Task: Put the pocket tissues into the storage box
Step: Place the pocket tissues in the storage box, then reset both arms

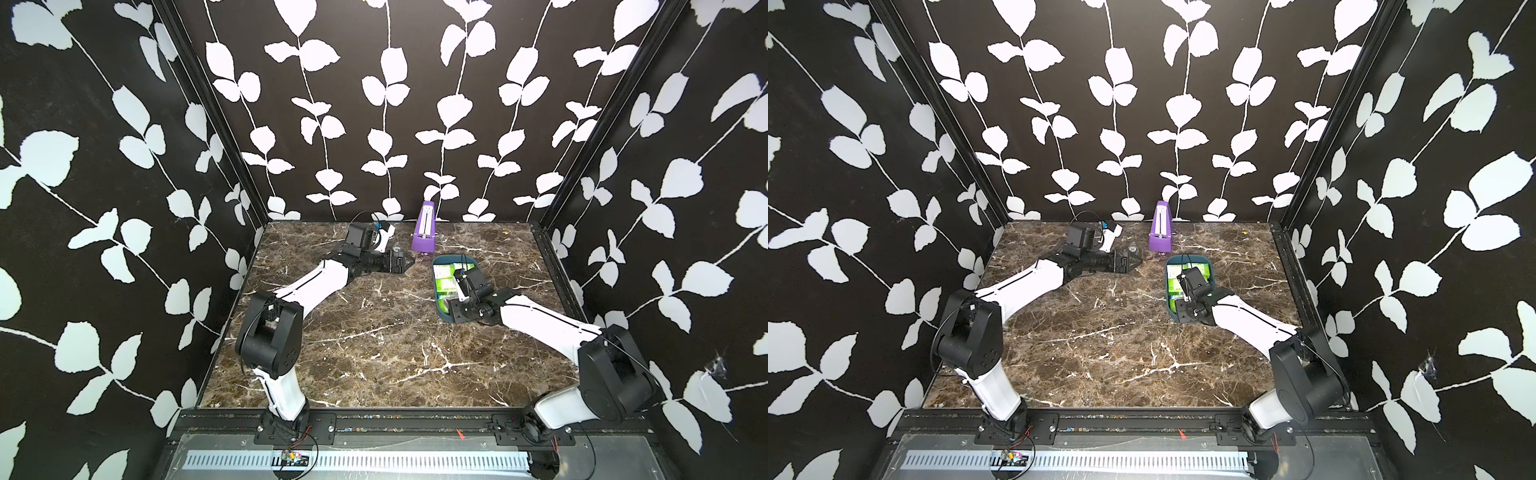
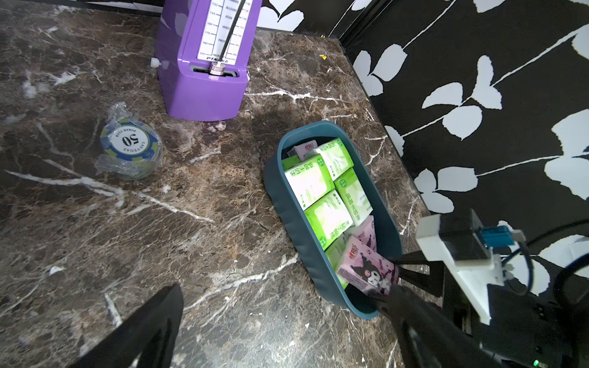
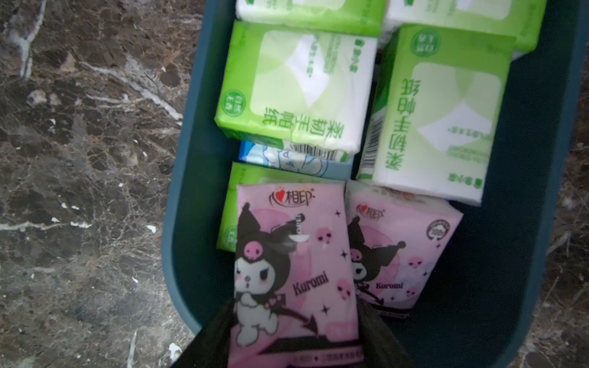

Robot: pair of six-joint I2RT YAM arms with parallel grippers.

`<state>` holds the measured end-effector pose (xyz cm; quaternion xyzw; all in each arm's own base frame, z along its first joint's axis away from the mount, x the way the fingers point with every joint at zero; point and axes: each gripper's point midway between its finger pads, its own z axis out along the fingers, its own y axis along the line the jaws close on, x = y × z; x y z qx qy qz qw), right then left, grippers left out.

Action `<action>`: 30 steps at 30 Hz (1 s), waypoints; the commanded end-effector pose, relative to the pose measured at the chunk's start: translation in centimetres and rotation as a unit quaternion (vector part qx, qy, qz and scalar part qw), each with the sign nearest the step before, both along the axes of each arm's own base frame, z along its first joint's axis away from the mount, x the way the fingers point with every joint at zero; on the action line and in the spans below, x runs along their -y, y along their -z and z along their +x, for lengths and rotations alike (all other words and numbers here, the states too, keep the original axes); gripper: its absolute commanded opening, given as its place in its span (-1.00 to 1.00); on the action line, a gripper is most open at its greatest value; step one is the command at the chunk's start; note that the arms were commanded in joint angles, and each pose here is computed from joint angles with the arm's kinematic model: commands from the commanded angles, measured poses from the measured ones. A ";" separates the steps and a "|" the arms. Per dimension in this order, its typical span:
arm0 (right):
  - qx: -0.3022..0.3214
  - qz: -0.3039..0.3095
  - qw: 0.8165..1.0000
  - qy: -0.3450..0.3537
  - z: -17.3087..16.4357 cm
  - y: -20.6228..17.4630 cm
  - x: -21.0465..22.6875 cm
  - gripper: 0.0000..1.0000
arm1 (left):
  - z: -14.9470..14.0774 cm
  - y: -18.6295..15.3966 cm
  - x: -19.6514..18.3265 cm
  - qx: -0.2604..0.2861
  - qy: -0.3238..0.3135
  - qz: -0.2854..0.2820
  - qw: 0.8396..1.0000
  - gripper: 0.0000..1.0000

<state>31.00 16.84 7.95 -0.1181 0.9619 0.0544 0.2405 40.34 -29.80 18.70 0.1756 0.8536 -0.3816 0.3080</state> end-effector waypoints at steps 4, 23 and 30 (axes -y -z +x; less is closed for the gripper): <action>0.035 0.022 0.999 0.008 1.4 -2.9 -1.0 0.33 | 0.5 -1.3 0.4 0.019 0.005 0.003 1.000 0.98; 0.174 -0.010 0.985 0.010 3.6 -11.9 2.7 0.98 | 3.6 -2.8 -12.1 0.089 -0.183 0.147 0.968 0.98; 0.215 -0.024 0.974 0.059 5.0 -14.3 6.9 0.99 | 3.1 -3.4 -21.0 0.154 -0.283 0.234 0.917 0.98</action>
